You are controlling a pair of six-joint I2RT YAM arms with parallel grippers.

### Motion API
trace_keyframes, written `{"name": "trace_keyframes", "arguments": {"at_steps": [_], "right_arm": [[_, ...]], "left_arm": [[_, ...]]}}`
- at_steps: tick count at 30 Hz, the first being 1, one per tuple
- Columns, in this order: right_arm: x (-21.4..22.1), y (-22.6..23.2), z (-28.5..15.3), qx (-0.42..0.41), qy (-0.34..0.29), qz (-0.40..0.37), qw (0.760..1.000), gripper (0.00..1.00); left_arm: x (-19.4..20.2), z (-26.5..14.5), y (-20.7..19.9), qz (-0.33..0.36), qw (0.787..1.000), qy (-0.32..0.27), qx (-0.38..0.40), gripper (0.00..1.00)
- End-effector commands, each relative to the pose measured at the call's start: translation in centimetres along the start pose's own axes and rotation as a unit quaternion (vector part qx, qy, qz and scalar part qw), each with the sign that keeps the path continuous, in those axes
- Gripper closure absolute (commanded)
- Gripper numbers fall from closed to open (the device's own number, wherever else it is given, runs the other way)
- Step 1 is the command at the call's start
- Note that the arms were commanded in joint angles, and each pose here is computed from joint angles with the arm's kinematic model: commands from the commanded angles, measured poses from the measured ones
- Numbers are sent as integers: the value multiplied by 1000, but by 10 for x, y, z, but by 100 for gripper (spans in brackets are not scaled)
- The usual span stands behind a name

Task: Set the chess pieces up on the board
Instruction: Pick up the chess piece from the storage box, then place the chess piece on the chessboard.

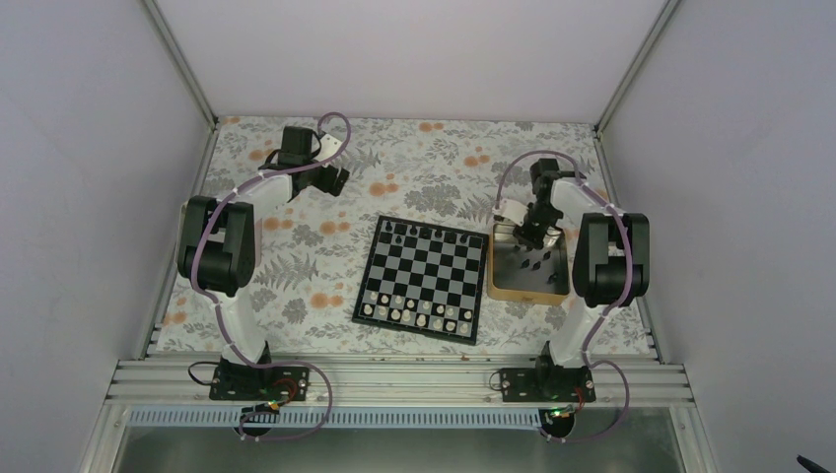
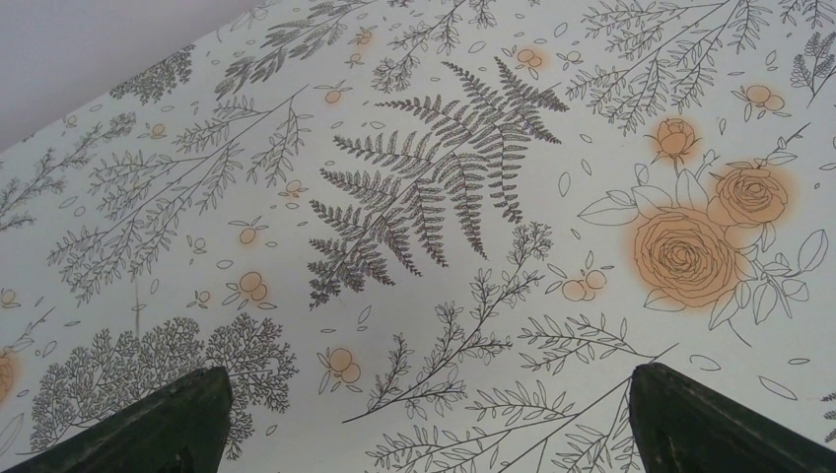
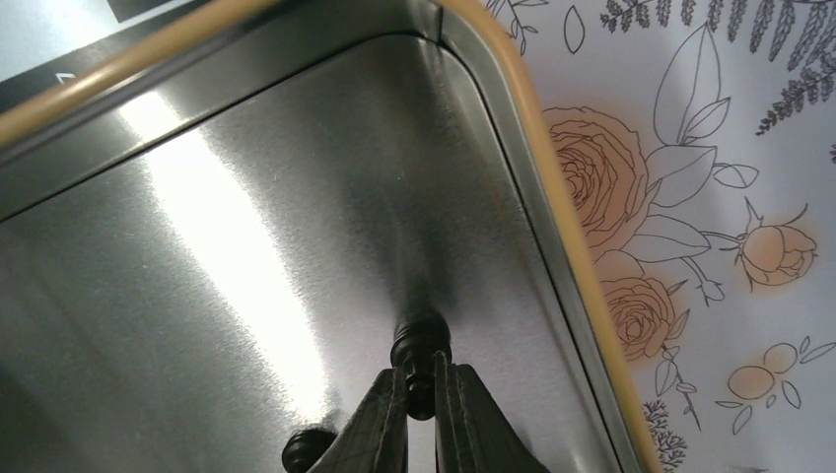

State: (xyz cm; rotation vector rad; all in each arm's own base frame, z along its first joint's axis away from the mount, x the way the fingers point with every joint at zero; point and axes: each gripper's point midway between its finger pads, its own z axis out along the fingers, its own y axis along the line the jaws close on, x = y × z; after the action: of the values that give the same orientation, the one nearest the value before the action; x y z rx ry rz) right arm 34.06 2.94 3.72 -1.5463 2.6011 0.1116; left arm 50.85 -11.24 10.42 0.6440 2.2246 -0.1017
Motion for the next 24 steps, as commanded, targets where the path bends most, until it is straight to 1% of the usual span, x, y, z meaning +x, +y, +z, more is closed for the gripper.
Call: {"name": "trace_keyframes", "arguments": {"at_steps": [1, 8, 14, 19, 24], "right_arm": [[-9, -2, -11, 6, -8, -4, 1000, 94], [-25, 4, -45, 24, -3, -22, 999, 95], [-75, 13, -80, 53, -15, -73, 996, 95], [-124, 31, -85, 58, -20, -126, 990, 95], [-169, 56, -73, 40, -35, -179, 982, 95]], "left_arm": [[-2, 3, 2, 0, 1000, -9, 3, 0], [-6, -1, 2, 0, 1000, -14, 4, 0], [-10, -3, 1, 0, 1000, -17, 5, 0], [-10, -4, 2, 1, 1000, -17, 2, 0], [-16, -9, 3, 2, 1000, -24, 1, 0]]}}
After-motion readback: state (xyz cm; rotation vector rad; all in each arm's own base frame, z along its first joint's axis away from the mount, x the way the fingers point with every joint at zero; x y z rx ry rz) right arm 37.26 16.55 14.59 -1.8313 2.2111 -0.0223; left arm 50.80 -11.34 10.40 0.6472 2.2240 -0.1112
